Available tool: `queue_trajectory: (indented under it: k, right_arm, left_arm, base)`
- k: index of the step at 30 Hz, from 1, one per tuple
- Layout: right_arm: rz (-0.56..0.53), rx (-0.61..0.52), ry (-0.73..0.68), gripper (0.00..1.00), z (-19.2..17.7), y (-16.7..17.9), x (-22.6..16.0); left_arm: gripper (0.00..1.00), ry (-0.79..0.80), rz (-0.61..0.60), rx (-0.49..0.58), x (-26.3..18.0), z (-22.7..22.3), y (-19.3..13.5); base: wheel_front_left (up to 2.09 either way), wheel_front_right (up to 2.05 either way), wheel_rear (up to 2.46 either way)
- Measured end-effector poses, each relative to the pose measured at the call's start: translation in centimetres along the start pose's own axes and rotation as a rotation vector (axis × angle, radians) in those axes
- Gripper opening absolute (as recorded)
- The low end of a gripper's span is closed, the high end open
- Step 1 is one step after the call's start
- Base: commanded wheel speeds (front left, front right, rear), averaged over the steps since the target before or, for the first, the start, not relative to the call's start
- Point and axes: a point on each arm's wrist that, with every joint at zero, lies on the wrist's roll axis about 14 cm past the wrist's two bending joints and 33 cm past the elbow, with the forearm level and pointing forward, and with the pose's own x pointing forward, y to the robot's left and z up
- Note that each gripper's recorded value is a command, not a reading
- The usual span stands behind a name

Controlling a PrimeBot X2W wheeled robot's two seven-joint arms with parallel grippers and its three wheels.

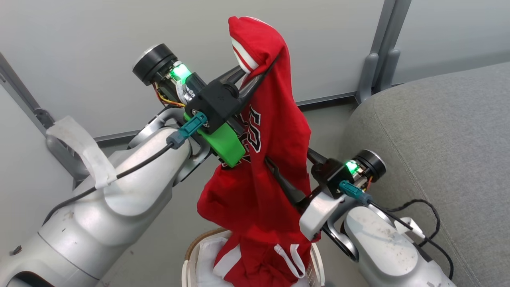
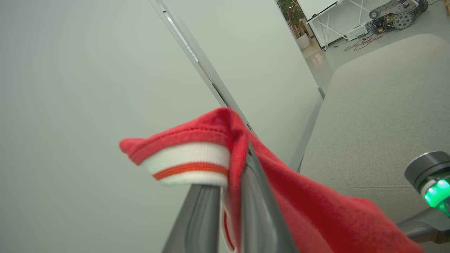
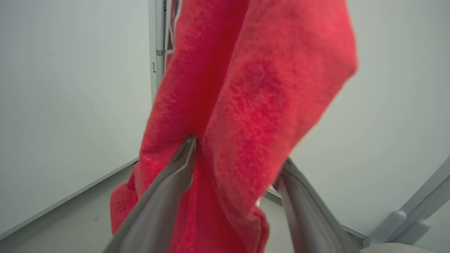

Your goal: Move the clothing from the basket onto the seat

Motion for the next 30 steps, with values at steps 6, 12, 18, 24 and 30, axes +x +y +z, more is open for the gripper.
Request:
queue_trajectory:
  k: [6,12,18,24,30]
  right_arm:
    - [0.035,0.012,-0.007,0.0,0.5,0.6,1.1]
    - [0.036,0.025,-0.011,0.0,0.6,0.6,1.2]
    - [-0.015,0.036,-0.035,0.0,1.2,-1.0,1.2]
    - [-0.088,0.038,-0.063,0.0,1.9,-3.3,0.7]
    - [-0.156,0.023,-0.09,0.0,2.8,-5.5,0.1]
  left_arm:
    - [0.0,-0.001,0.002,-0.018,-0.2,-0.1,-0.2]
    - [0.0,0.023,0.043,-0.079,-1.2,-1.3,0.1]
    - [0.0,0.042,0.123,-0.193,-2.5,-3.0,0.3]
    - [1.0,0.105,0.201,-0.326,-4.4,-6.3,-1.1]
    - [1.0,0.179,0.257,-0.452,-6.5,-9.4,-3.7]
  base:
    - [0.0,0.0,0.0]
    - [0.0,0.0,0.0]
    - [0.0,0.0,0.0]
    - [0.0,0.0,0.0]
    - [0.0,0.0,0.0]
